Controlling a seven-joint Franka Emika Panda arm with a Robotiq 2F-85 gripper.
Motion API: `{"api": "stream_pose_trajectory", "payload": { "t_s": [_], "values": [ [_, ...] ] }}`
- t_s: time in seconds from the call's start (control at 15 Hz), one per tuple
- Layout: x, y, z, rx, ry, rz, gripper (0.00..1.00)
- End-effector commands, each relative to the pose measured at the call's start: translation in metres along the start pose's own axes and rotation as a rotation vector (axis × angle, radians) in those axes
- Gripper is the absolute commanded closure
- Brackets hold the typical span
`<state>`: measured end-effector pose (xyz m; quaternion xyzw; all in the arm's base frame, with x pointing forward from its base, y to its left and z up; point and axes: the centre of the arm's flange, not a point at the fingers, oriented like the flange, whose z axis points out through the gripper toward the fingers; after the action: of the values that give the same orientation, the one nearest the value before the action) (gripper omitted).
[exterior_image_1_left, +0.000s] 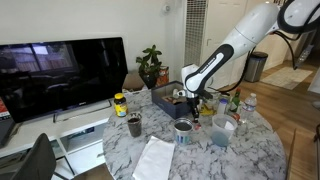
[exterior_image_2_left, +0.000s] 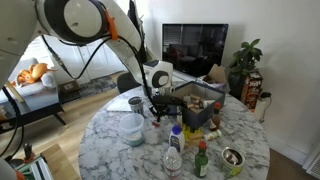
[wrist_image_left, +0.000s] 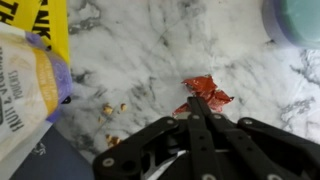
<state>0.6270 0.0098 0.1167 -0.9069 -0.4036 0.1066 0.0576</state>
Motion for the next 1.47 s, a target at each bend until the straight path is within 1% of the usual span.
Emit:
{"api": "stream_pose_trajectory", "payload": {
  "t_s": [0.0,0.27,0.4,0.53,0.73,0.93,1.27,1.33,1.4],
  "values": [
    [-0.031,-0.02,-0.038,-0.032,0.009,-0.042,1.0],
    [-0.071,-0.046,-0.079,-0.096,0.0,-0.125,1.0],
    [-0.095,-0.06,-0.09,-0.1,0.0,-0.177,1.0],
    [-0.116,-0.076,-0.097,-0.096,0.017,-0.256,1.0],
    [-0.142,-0.105,-0.107,-0.113,0.067,-0.356,1.0],
    [-0.154,-0.129,-0.109,-0.101,0.083,-0.446,1.0],
    [-0.148,-0.151,-0.105,-0.074,0.079,-0.52,1.0],
    [-0.146,-0.154,-0.105,-0.074,0.08,-0.524,0.74],
    [-0.145,-0.155,-0.105,-0.075,0.081,-0.526,0.72]
  ]
}}
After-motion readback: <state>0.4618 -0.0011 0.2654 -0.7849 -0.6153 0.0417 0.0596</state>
